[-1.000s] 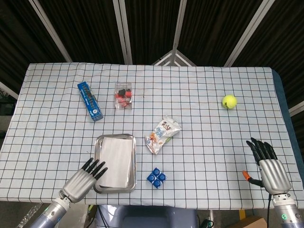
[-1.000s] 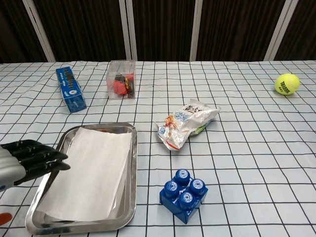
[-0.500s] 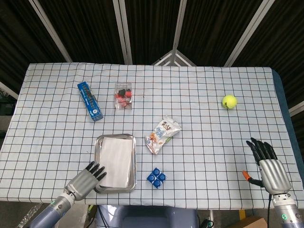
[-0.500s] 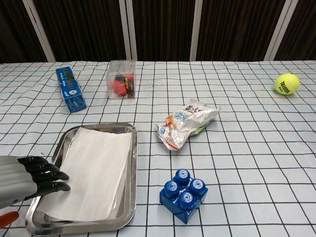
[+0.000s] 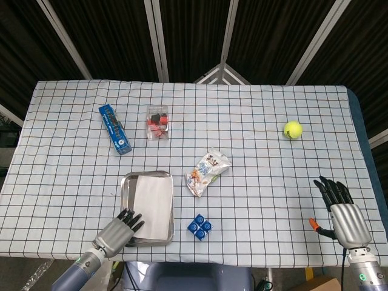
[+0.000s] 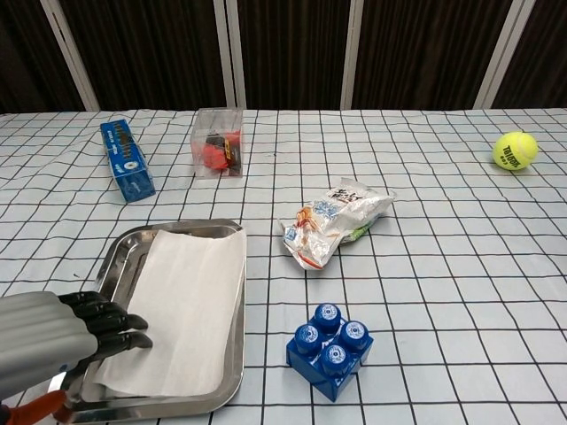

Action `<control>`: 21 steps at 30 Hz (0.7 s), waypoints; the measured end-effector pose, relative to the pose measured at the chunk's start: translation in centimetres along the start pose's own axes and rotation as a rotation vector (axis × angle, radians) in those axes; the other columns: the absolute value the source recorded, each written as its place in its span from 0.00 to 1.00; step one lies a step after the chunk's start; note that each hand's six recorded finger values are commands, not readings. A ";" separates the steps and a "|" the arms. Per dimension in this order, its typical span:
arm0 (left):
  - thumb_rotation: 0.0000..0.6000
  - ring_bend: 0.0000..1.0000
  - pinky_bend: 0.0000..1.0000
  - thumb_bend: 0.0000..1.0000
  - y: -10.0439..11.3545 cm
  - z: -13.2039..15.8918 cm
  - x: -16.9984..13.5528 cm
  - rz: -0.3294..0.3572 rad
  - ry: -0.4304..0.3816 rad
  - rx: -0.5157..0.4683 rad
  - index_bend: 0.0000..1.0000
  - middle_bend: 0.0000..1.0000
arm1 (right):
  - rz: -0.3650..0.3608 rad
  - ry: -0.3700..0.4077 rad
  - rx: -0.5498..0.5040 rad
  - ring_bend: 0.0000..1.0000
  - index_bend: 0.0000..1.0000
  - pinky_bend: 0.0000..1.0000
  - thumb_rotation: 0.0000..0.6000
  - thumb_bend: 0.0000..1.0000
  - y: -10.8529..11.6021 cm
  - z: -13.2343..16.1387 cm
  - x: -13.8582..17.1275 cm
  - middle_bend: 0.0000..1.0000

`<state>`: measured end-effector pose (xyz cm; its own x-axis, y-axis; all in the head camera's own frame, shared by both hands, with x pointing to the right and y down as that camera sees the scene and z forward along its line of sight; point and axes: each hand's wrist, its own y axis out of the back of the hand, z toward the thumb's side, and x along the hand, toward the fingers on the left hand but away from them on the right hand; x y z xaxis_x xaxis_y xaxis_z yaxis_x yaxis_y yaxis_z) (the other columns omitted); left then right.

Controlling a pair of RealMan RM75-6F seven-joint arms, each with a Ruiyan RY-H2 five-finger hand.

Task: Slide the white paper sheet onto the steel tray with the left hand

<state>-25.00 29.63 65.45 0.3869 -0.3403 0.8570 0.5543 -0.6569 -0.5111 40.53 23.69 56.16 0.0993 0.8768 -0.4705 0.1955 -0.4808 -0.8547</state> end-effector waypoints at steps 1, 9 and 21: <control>1.00 0.00 0.00 0.59 0.0 0.1 0.0 0.000 0.000 -0.007 0.00 0.00 | 0.000 0.000 0.000 0.00 0.00 0.00 1.00 0.31 0.0 0.0 0.0 0.00; 1.00 0.00 0.00 0.59 0.1 1.0 -0.2 -0.005 0.002 -0.066 0.00 0.00 | 0.001 0.001 -0.001 0.00 0.00 0.00 1.00 0.31 0.0 0.0 0.0 0.00; 1.00 0.00 0.00 0.59 0.1 1.6 -0.6 -0.028 0.030 -0.164 0.00 0.00 | 0.002 0.001 -0.002 0.00 0.00 0.00 1.00 0.31 0.0 0.1 0.1 0.00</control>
<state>-24.03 30.85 64.79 0.3498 -0.3384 0.8735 0.4358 -0.7666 -0.4716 40.44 23.76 56.15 0.1011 0.8760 -0.4715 0.1972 -0.4822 -0.8536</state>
